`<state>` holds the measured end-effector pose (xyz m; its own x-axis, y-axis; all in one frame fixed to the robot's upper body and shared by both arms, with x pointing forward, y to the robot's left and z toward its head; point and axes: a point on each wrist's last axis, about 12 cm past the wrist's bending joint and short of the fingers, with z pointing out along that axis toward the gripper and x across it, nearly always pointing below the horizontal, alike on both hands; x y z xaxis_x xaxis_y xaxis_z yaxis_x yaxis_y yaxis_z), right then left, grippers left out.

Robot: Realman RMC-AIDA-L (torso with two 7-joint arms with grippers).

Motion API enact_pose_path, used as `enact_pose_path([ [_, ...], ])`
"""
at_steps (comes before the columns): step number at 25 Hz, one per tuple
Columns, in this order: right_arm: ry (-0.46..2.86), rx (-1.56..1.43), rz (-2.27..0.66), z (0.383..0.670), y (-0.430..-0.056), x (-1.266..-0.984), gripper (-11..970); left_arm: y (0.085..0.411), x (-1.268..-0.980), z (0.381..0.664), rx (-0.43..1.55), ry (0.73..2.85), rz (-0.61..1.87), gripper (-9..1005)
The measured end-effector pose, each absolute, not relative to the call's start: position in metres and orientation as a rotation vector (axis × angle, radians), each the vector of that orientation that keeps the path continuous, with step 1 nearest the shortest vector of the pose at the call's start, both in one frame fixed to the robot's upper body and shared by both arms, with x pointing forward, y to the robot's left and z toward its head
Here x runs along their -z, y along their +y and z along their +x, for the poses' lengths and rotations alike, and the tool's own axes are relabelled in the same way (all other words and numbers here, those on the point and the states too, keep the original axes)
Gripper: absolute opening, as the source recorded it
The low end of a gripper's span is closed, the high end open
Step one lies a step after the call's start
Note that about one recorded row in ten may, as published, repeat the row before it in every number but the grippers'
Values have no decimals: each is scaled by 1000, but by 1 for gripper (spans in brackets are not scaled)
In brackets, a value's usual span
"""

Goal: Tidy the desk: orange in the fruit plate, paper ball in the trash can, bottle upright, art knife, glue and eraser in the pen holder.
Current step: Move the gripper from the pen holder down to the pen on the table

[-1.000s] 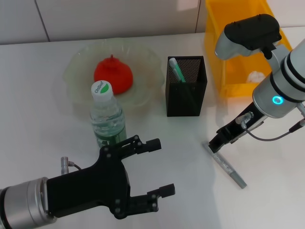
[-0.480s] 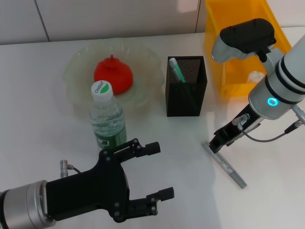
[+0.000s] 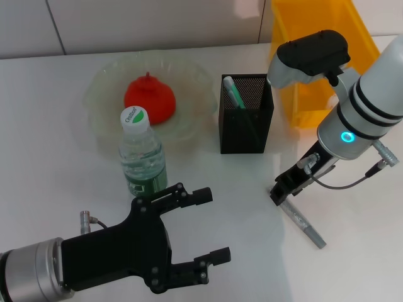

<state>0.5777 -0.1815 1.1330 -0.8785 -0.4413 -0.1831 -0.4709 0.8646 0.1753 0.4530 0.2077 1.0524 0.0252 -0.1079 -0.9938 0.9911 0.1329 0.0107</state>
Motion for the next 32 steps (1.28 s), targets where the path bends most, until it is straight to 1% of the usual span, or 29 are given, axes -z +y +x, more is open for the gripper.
enact_pose_path([
  [17,2920,-304,-743,578,-177,-1125,386,207,-1053,453,1151,1172,1040,785],
  [22,2925,-300,-749,579,-176,-1124,234,207,-1052,453,1152,1172,1039,785],
  [32,2941,-294,-752,580,-177,-1122,165,206,-1053,454,1152,1167,1044,785],
])
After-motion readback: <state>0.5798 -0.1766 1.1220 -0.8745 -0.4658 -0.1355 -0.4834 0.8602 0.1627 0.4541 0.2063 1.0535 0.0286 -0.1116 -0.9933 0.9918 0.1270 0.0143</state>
